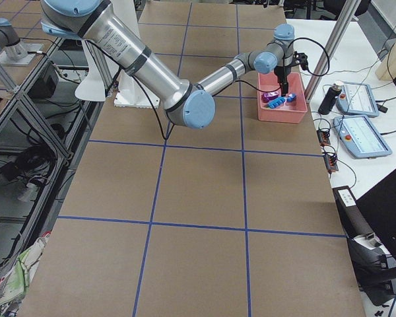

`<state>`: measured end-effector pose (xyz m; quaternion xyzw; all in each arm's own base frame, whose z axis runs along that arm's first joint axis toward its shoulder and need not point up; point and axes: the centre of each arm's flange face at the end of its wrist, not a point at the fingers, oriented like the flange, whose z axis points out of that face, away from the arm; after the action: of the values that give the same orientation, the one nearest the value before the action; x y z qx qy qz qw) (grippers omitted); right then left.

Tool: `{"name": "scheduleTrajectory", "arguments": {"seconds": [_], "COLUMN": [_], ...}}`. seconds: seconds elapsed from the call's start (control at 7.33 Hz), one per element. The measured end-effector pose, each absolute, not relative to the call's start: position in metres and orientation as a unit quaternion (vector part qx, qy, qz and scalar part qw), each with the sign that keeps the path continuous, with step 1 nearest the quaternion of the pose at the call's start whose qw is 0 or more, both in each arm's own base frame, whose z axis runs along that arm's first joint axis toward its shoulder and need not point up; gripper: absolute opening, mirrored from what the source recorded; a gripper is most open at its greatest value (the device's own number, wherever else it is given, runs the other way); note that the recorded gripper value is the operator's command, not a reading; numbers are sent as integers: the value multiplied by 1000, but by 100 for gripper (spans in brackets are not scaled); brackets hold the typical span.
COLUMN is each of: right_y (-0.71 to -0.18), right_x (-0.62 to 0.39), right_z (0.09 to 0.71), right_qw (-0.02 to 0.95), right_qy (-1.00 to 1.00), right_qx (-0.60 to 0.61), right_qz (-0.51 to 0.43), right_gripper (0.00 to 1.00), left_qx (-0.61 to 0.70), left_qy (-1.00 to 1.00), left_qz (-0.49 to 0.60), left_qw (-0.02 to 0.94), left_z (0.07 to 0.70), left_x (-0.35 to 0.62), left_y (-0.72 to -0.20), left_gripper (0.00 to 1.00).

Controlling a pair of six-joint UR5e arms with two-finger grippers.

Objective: Put all blocks into box

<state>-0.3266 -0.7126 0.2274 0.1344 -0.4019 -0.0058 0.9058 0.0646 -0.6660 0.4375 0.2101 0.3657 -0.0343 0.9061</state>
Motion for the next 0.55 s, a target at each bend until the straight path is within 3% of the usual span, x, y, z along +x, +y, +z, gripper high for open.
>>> {"name": "scheduleTrajectory", "arguments": {"seconds": [0.55], "right_y": [-625], "right_x": [-166], "right_z": [365], "right_qw": [922], "right_qy": [-363], "right_qx": [119], "right_qz": [-58], "right_gripper": [100], "left_qx": [154], "left_qy": [291], "left_qz": [148], "left_qw": [932], "left_z": [451], "left_x": [-4], "left_y": [-611], "left_gripper": [100]}}
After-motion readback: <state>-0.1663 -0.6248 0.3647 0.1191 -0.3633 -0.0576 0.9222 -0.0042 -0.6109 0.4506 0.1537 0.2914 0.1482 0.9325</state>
